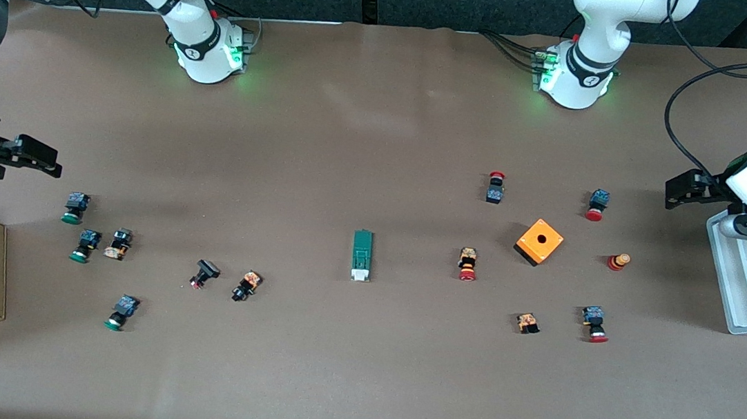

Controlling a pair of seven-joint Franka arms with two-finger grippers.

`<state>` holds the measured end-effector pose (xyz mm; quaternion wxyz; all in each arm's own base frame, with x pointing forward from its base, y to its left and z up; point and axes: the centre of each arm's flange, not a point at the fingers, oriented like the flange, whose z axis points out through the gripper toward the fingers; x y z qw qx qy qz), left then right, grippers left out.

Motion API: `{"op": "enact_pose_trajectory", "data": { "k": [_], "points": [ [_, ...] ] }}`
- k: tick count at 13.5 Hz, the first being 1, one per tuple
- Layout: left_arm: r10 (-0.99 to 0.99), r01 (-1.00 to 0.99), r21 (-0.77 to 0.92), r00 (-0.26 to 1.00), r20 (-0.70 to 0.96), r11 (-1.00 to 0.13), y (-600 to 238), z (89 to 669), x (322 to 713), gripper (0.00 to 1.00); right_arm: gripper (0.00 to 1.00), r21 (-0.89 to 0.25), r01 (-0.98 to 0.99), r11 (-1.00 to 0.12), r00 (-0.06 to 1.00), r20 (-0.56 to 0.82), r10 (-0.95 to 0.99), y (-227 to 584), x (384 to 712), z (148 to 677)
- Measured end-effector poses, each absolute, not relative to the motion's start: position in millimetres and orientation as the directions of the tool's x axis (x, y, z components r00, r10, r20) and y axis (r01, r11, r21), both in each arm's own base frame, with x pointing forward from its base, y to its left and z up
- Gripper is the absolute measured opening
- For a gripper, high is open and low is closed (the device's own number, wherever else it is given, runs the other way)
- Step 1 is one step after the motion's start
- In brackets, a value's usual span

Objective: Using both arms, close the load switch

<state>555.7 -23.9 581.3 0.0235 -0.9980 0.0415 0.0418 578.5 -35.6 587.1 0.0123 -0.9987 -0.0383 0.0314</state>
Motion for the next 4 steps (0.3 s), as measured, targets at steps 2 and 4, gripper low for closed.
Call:
{"op": "enact_pose_trajectory", "data": {
  "k": [2, 4],
  "points": [
    [-0.081, -0.085, -0.044, 0.993, -0.085, -0.995, -24.1, 581.3, 555.7, 1.00, 1.00, -0.027, 0.078, -0.997, 0.995, -0.063, 0.080, -34.0, 577.7, 587.0],
    [-0.082, -0.086, -0.044, 0.993, -0.085, -0.995, -24.6, 581.3, 555.7, 1.00, 1.00, -0.028, 0.078, -0.997, 0.995, -0.065, 0.080, -34.1, 577.5, 585.7]
  ]
}}
